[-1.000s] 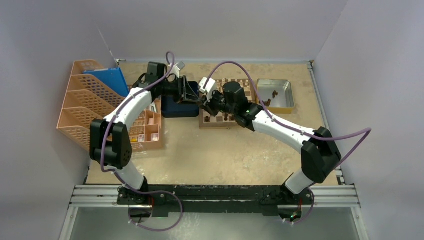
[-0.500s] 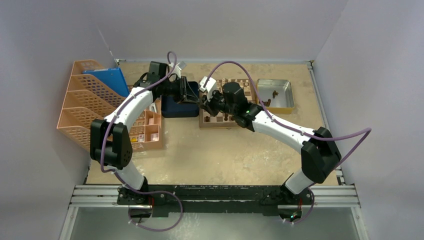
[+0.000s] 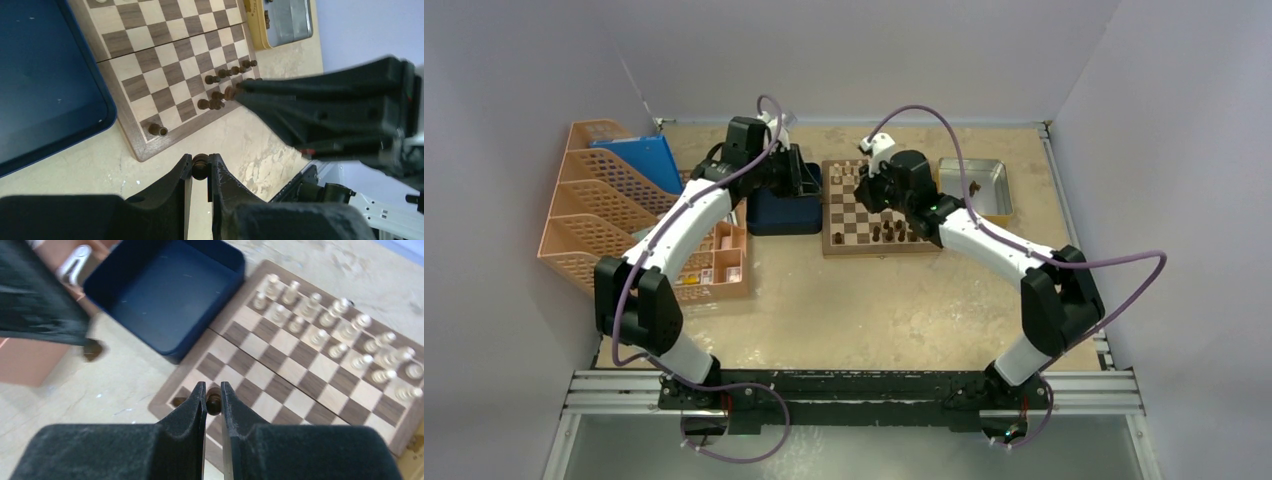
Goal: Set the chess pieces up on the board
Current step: Pick up the chess piece from the storage box, then place the chess piece on the chessboard.
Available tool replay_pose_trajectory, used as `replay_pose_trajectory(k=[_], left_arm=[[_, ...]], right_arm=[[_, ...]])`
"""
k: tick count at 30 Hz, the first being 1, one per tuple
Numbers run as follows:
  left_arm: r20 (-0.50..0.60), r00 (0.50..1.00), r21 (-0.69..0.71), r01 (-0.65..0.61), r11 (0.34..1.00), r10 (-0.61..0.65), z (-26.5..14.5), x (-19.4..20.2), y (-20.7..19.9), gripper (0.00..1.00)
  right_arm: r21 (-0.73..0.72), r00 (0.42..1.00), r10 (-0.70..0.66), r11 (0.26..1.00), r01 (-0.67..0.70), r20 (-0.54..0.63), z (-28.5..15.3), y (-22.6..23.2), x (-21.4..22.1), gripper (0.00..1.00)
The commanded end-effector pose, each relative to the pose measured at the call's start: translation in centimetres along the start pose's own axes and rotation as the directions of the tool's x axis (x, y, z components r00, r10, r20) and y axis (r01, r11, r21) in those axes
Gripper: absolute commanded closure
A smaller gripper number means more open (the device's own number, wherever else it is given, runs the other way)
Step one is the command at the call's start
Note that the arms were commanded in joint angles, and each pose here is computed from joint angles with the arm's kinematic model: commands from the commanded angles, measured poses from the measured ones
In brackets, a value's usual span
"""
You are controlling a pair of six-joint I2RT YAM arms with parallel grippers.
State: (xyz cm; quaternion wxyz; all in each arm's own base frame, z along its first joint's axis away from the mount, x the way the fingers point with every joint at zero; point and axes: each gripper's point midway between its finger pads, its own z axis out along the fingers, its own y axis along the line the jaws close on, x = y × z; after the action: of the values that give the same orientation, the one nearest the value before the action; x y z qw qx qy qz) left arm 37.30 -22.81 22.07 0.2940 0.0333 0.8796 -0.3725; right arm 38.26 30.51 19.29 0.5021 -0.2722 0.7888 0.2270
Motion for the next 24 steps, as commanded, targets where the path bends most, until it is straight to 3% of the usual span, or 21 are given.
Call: replay_pose_trajectory(k=[1, 15, 24], left_arm=[[0.081, 0.995, -0.046, -0.06, 0.997, 0.064, -1.6, -0.9, 0.0, 0.92], [0.053, 0.991, -0.093, -0.119, 0.989, 0.124, -3.1, 1.2, 0.8, 0.91], [0.044, 0.99, -0.085, -0.128, 0.988, 0.132, -3.0, 1.5, 0.8, 0.9]], right_arm=[[0.073, 0.995, 0.096, 0.993, -0.095, -0.007, 0.5, -2.2, -0.3, 0.89], [0.226, 0.944, 0.254, 0.952, -0.207, -0.208, 3.0, -6.5, 5.9, 0.89], [0.252, 0.93, 0.265, 0.947, -0.201, -0.254, 3.0, -7.0, 7.4, 0.89]])
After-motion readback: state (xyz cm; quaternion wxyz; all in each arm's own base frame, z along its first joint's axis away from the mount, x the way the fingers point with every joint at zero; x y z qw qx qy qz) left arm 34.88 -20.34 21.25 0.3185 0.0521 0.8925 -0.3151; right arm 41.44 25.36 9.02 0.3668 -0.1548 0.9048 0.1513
